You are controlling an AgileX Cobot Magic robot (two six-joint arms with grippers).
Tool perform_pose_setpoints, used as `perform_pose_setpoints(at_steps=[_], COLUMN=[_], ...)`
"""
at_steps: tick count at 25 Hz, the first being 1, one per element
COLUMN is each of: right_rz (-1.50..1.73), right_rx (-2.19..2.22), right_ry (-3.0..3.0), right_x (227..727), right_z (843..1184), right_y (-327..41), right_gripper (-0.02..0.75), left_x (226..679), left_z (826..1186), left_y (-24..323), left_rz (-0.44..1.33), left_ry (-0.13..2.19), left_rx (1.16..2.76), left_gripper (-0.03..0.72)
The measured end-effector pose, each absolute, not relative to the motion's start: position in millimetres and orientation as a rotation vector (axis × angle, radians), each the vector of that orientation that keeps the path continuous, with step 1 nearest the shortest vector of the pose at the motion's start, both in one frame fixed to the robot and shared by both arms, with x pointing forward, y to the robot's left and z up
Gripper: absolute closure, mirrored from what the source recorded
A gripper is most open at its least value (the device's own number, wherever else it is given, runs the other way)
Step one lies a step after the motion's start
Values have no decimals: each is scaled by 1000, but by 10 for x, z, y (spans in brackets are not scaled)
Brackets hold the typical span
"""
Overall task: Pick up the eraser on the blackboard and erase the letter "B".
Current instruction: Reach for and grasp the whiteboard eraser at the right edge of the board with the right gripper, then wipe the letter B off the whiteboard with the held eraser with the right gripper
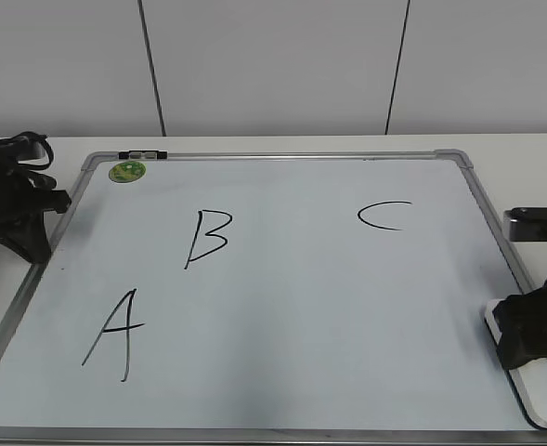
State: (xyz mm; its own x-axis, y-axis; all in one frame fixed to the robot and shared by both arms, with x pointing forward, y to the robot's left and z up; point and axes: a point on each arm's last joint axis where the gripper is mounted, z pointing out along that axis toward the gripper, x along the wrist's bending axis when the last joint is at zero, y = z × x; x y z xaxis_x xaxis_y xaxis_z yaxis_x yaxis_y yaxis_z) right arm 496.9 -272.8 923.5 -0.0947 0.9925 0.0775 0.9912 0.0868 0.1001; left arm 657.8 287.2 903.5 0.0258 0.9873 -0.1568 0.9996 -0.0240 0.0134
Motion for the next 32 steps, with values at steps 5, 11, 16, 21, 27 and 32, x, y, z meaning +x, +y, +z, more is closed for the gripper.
perform_pose_setpoints(at_steps=[5, 11, 16, 21, 27, 32], right_rz=[245, 319, 331, 413, 392, 364], right_rx=[2086, 2061, 2000, 1808, 1659, 1580], right_ry=[2288, 2271, 2339, 2451, 2604, 2688], right_x=[4951, 4927, 5015, 5112, 5287, 5563], right_z=[9349, 9706, 9965, 10280, 10426, 10430], right_y=[-2721, -2707, -2569, -2176, -1723, -1368], right_gripper=[195, 195, 195, 195, 195, 196], left_x=[6578, 6578, 6578, 6578, 6578, 6576], left_z=[9035, 9035, 9035, 9035, 9035, 9035], left_y=[2872, 2871, 2871, 2871, 2871, 2871], left_rz=[-156, -157, -157, -158, -158, -160], left_ry=[2107, 2107, 2107, 2107, 2107, 2108], left_rx=[2161, 2160, 2160, 2160, 2160, 2161], left_gripper=[677, 677, 677, 677, 677, 677])
